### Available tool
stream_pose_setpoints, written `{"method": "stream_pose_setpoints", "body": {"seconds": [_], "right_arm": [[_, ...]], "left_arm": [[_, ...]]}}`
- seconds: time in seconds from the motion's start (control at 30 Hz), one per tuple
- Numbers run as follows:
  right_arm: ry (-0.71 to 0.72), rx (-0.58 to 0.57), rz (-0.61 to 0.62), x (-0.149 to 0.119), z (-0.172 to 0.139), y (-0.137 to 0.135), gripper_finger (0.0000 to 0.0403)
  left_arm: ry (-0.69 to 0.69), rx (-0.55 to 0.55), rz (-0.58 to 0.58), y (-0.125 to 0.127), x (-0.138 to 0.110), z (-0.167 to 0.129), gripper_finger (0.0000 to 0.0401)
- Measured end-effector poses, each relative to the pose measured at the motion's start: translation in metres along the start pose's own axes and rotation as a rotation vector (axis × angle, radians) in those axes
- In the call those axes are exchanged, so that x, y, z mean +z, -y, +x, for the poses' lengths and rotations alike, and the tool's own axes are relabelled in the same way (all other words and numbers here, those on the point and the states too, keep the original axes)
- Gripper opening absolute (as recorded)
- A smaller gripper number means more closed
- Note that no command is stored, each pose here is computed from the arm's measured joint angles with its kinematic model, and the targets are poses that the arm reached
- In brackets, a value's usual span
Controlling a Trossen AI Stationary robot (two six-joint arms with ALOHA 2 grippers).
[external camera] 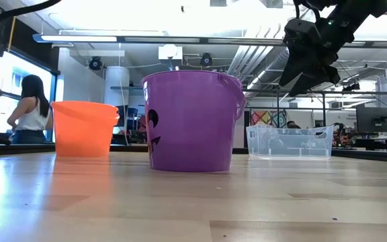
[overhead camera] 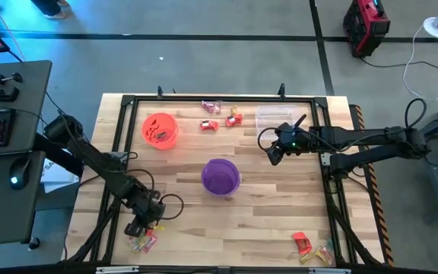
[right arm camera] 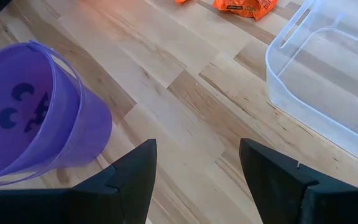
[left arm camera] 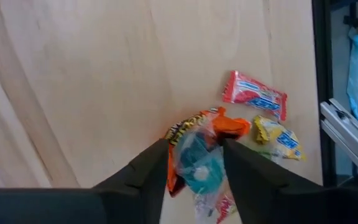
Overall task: Sort candy by brand, put in halloween buckets
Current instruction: Put the blue gummy into the orange bucket
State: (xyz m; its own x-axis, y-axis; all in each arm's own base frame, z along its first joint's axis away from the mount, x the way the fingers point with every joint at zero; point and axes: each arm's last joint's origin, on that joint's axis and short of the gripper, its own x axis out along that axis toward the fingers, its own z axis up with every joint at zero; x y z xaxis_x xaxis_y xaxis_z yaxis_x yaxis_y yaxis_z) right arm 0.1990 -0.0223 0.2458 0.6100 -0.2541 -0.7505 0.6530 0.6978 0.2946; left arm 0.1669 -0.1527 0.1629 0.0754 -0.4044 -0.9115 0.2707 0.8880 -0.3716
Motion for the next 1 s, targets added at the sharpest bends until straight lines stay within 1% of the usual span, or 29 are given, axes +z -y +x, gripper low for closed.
{"method": "stream_pose_setpoints", "body": {"seconds": [0.13,0.2,0.23,0.3,0.43,0.57,0.63,0.67,0.73,0.8,0.87,0.93,1.0], "right_arm": [[0.000,0.000,0.000,0.000,0.000,0.000,0.0224],[0.000,0.000,0.000,0.000,0.000,0.000,0.0224],[0.002,-0.002,0.000,0.000,0.000,0.000,0.0224],[0.008,-0.010,0.000,0.000,0.000,0.000,0.0224],[0.020,-0.023,0.000,0.001,0.000,0.001,0.0224],[0.018,-0.022,0.000,0.001,0.000,0.001,0.0224],[0.019,-0.022,0.004,0.001,0.000,0.001,0.0224],[0.020,-0.021,0.010,0.001,0.000,0.000,0.0224],[0.027,-0.015,0.026,0.001,0.000,0.000,0.0224],[0.039,-0.004,0.039,0.003,0.000,-0.001,0.0224],[0.059,0.009,0.054,0.004,0.000,-0.002,0.0224],[0.082,0.022,0.071,0.006,0.000,-0.004,0.0224],[0.105,0.041,0.086,0.009,0.000,-0.006,0.0224]], "left_arm": [[-0.012,-0.022,0.000,0.001,0.000,0.000,0.0069],[-0.034,-0.069,-0.010,0.001,0.000,0.000,0.0028],[-0.043,-0.104,-0.029,0.000,0.001,-0.001,0.0014],[-0.035,-0.169,-0.073,0.000,0.004,-0.006,0.0009],[0.058,-0.206,-0.106,-0.002,0.010,-0.030,0.0003],[0.191,-0.242,-0.136,-0.003,0.011,-0.075,0.0001],[0.277,-0.231,-0.138,-0.007,0.009,-0.102,0.0001],[0.336,-0.204,-0.144,-0.009,0.008,-0.116,0.0001],[0.479,-0.099,-0.159,-0.017,0.005,-0.143,0.0000],[0.639,0.046,-0.180,-0.027,0.002,-0.168,0.0000],[0.764,0.211,-0.223,-0.039,-0.001,-0.188,0.0000],[0.835,0.372,-0.272,-0.053,-0.004,-0.202,0.0000],[0.855,0.512,-0.326,-0.069,-0.008,-0.211,0.0000]]}}
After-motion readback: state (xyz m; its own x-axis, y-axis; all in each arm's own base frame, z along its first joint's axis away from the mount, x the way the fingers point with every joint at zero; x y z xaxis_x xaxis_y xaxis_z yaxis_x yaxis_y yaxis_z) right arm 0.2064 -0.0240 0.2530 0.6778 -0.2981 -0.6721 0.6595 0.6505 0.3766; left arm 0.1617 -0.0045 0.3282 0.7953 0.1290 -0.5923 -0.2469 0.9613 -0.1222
